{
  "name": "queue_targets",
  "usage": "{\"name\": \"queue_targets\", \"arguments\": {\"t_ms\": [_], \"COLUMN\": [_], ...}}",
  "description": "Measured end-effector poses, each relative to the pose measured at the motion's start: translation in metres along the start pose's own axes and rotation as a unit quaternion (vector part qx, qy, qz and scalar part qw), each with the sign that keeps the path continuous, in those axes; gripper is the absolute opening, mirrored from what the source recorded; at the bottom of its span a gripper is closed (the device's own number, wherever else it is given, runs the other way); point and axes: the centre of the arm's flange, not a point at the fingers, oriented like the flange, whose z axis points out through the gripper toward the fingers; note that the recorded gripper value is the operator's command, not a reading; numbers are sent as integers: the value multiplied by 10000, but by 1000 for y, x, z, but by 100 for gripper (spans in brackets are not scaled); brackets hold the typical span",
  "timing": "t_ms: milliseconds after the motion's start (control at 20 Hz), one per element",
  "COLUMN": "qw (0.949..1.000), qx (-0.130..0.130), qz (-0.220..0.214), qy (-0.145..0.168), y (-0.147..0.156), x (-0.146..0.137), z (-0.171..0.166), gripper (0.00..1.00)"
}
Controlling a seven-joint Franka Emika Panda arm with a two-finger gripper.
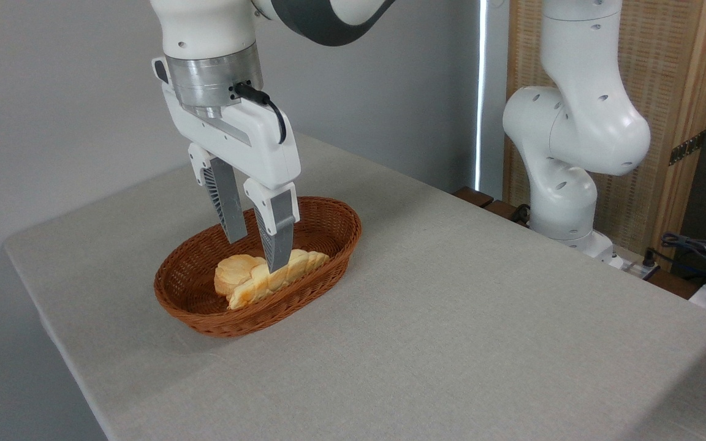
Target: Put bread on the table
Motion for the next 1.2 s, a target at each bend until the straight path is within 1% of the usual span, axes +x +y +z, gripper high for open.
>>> {"name": "queue_targets", "arguments": {"t_ms": [500,1200], "qw": [9999,9999], "qx": [-79,-81], "qz": [21,22], "qy": [-95,-98], "y": [2,2], "x": [1,2], "z": [6,7], "gripper": [100,100]}}
